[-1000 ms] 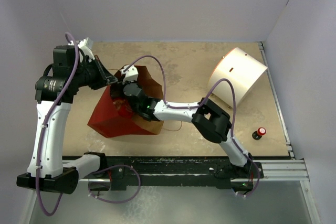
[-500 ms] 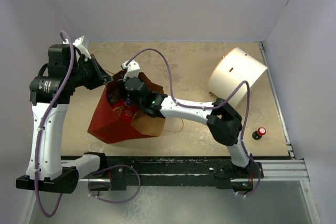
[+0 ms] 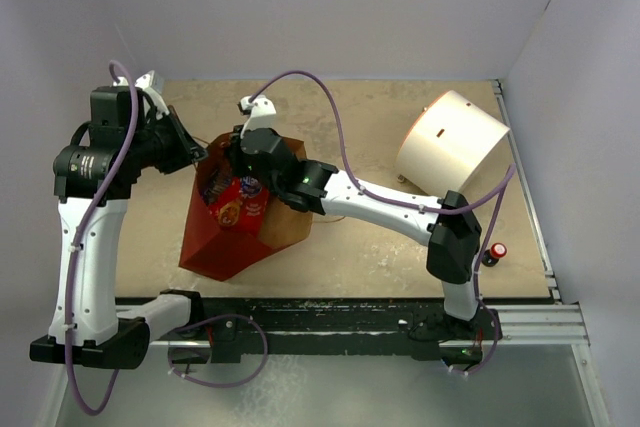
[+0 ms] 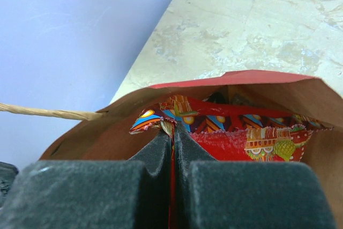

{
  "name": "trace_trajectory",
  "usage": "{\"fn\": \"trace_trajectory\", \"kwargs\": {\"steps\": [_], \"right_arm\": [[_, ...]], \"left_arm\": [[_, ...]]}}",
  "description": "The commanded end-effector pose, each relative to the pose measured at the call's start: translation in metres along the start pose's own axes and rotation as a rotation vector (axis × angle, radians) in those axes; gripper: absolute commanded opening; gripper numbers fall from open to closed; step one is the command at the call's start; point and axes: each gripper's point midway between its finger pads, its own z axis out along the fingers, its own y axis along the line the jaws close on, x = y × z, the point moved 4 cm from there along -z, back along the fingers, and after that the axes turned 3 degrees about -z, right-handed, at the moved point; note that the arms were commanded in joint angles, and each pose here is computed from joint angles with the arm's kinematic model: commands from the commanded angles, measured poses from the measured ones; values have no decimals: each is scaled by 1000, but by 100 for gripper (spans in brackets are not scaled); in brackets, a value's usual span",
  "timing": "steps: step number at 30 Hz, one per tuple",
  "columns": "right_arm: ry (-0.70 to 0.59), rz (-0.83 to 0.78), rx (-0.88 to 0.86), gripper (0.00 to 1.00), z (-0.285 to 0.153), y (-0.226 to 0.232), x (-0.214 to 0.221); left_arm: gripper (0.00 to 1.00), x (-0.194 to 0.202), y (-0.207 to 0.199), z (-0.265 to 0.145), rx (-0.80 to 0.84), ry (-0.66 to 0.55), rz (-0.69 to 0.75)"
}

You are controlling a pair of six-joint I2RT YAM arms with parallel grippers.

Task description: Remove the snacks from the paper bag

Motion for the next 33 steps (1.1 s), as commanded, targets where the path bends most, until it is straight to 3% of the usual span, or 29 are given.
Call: {"fn": "trace_trajectory", "kwargs": {"steps": [1, 11, 25, 33], "right_arm": [[-237, 184, -164, 0, -51, 45, -118], [-323, 219, -168, 0, -95, 48, -169], [-559, 89, -83, 0, -178, 21, -260], [-720, -85, 197, 0, -205, -15, -314]], "left_arm": [[0, -11, -13, -22, 57, -90, 13], [0, -9, -5, -32, 12, -129, 16], [0, -12, 3, -41, -31, -181, 42], [0, -18, 10, -44, -92, -211, 58]]}}
